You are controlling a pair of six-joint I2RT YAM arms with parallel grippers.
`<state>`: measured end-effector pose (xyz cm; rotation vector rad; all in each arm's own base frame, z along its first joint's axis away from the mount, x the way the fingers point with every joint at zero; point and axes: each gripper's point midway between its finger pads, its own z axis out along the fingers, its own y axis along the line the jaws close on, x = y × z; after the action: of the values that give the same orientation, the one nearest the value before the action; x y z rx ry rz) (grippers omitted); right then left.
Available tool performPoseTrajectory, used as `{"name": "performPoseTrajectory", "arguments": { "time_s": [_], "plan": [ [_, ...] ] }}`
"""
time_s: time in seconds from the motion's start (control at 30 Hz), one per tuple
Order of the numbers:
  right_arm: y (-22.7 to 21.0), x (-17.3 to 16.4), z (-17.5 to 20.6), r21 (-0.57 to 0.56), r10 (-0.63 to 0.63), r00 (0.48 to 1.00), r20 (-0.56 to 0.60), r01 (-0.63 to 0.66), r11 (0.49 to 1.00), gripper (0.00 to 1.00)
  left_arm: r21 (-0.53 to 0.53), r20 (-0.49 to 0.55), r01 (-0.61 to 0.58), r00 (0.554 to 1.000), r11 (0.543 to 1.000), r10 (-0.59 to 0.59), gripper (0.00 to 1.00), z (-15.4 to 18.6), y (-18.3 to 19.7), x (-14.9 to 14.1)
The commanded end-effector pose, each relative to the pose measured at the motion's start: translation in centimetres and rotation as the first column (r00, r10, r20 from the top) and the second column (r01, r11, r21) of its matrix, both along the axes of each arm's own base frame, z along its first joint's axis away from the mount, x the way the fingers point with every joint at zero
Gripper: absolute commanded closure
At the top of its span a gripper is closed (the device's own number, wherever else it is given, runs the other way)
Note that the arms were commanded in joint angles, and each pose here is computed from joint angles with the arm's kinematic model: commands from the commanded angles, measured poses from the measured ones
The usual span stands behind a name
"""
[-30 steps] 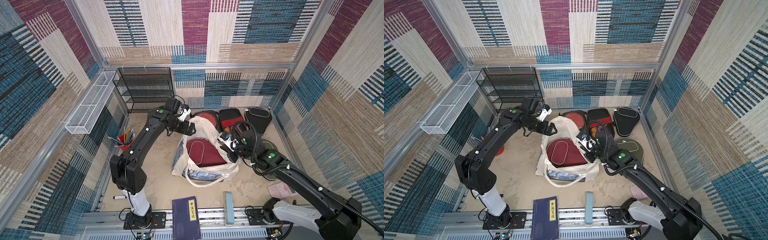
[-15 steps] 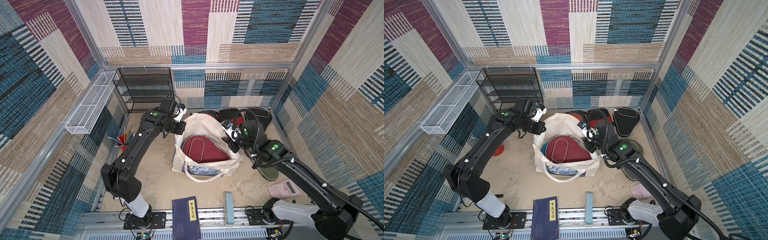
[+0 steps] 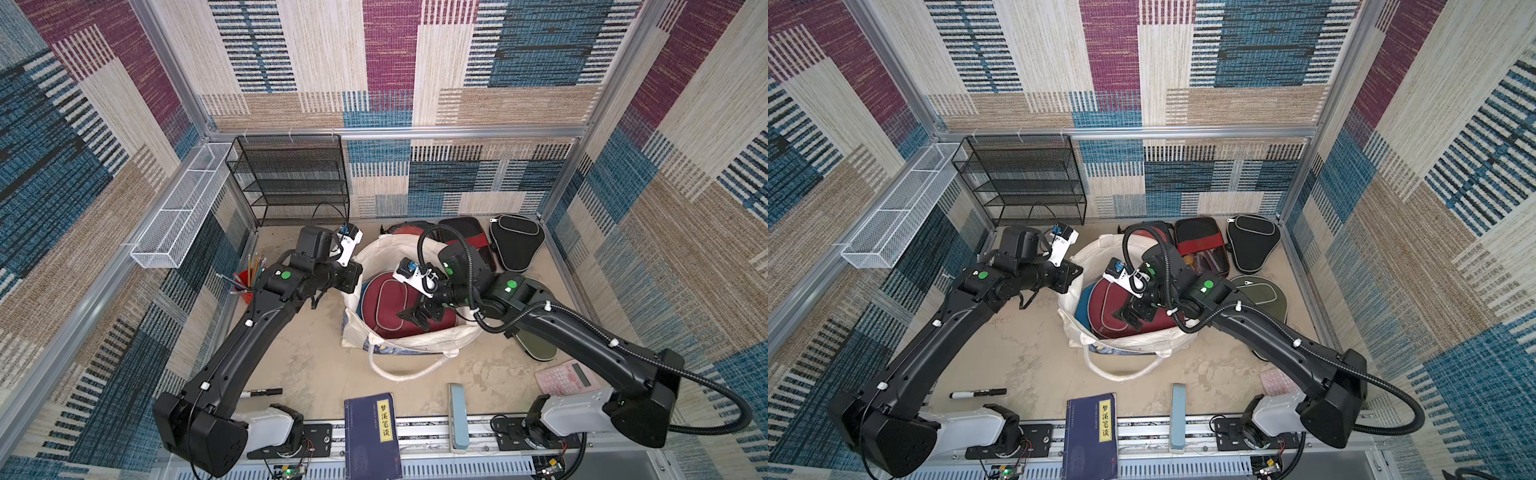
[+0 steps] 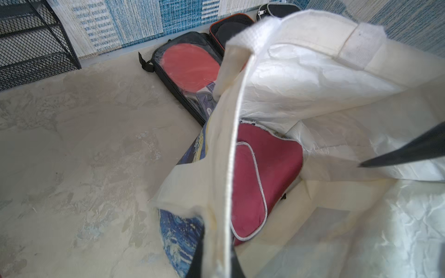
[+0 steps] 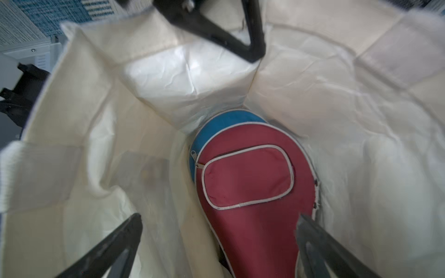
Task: Remove the ping pong set from the canvas bag
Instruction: Pick up the ping pong set from the canvas bag.
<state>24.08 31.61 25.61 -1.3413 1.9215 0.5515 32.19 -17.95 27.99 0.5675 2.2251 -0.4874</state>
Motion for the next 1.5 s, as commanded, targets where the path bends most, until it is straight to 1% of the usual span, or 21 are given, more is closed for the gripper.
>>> {"name": "performPoseTrajectory", "arguments": {
  "time_s": [0.0,0.07,0.13,0.23,0.33,0.53,0.77,0.87,0.97,1.07,1.17,1.2,1.27,1.3,1.37,1.43,1.47],
  "plan": [
    [0.7,0.4,-1.4,0.011,-0.014,1.000,-0.019,0.014,1.000,0.01,-0.121,0.168,0.029,0.986,0.992,-0.008,1.00,4.0,-1.3,1.2],
    [0.3,1.4,-3.0,-0.016,-0.051,0.998,-0.028,0.051,0.999,0.01,-0.137,0.189,0.043,0.982,0.990,-0.017,1.00,4.3,-1.5,1.0],
    [-0.3,2.8,-4.0,-0.016,-0.089,0.995,-0.055,0.088,0.996,0.01,-0.149,0.200,0.061,0.979,0.987,-0.030,1.00,4.4,-1.7,1.0],
    [-1.7,5.2,-5.0,-0.002,-0.155,0.984,-0.090,0.155,0.988,0.01,-0.161,0.194,0.086,0.979,0.983,-0.054,1.00,3.9,-2.3,1.0],
    [-2.9,7.2,-6.1,-0.012,-0.204,0.973,-0.111,0.204,0.979,0.01,-0.172,0.186,0.112,0.979,0.979,-0.080,1.00,3.4,-2.9,1.2],
    [-3.3,9.2,-8.5,-0.042,-0.221,0.958,-0.181,0.217,0.975,0.01,-0.189,0.179,0.154,0.976,0.970,-0.120,1.00,2.6,-3.8,1.4],
    [-4.6,12.1,-11.0,-0.070,-0.317,0.918,-0.239,0.309,0.949,0.01,-0.213,0.187,0.208,0.968,0.955,-0.169,1.00,2.2,-4.9,1.6],
    [-5.2,12.8,-12.1,-0.068,-0.326,0.906,-0.271,0.320,0.945,0.01,-0.226,0.199,0.240,0.960,0.944,-0.197,1.00,2.1,-5.4,1.6],
    [-5.0,12.5,-13.6,-0.058,-0.280,0.903,-0.326,0.277,0.959,0.01,-0.240,0.214,0.289,0.947,0.927,-0.240,1.00,1.9,-6.1,1.3],
    [-4.6,11.3,-15.5,-0.021,-0.182,0.891,-0.416,0.191,0.981,0.01,-0.259,0.237,0.358,0.924,0.897,-0.300,1.00,1.8,-6.8,0.7],
    [-3.7,9.1,-16.7,0.064,-0.041,0.847,-0.530,0.088,0.994,0.01,-0.271,0.253,0.402,0.906,0.875,-0.338,1.00,1.7,-7.3,0.4],
    [-3.5,8.6,-16.9,0.082,-0.015,0.832,-0.554,0.072,0.994,0.01,-0.275,0.252,0.409,0.904,0.870,-0.345,1.00,1.5,-7.4,0.3],
    [-3.3,7.7,-17.3,0.110,0.032,0.809,-0.587,0.040,0.993,0.07,-0.279,0.255,0.420,0.900,0.864,-0.355,1.00,1.5,-7.4,0.3],
    [-3.3,7.5,-17.5,0.111,0.036,0.802,-0.597,0.038,0.993,0.13,-0.280,0.257,0.423,0.898,0.862,-0.357,1.00,1.4,-7.4,0.3],
    [-3.3,7.1,-17.3,0.114,0.045,0.795,-0.605,0.030,0.993,0.28,-0.282,0.258,0.420,0.899,0.863,-0.353,1.00,1.4,-7.3,0.3],
    [-3.6,7.1,-17.1,0.101,0.033,0.801,-0.598,0.035,0.994,0.49,-0.281,0.259,0.417,0.900,0.864,-0.350,1.00,1.4,-7.2,0.4],
    [-3.7,7.1,-16.9,0.097,0.029,0.804,-0.593,0.036,0.995,0.56,-0.281,0.257,0.409,0.904,0.868,-0.342,1.00,1.3,-7.0,0.5]
  ]
}}
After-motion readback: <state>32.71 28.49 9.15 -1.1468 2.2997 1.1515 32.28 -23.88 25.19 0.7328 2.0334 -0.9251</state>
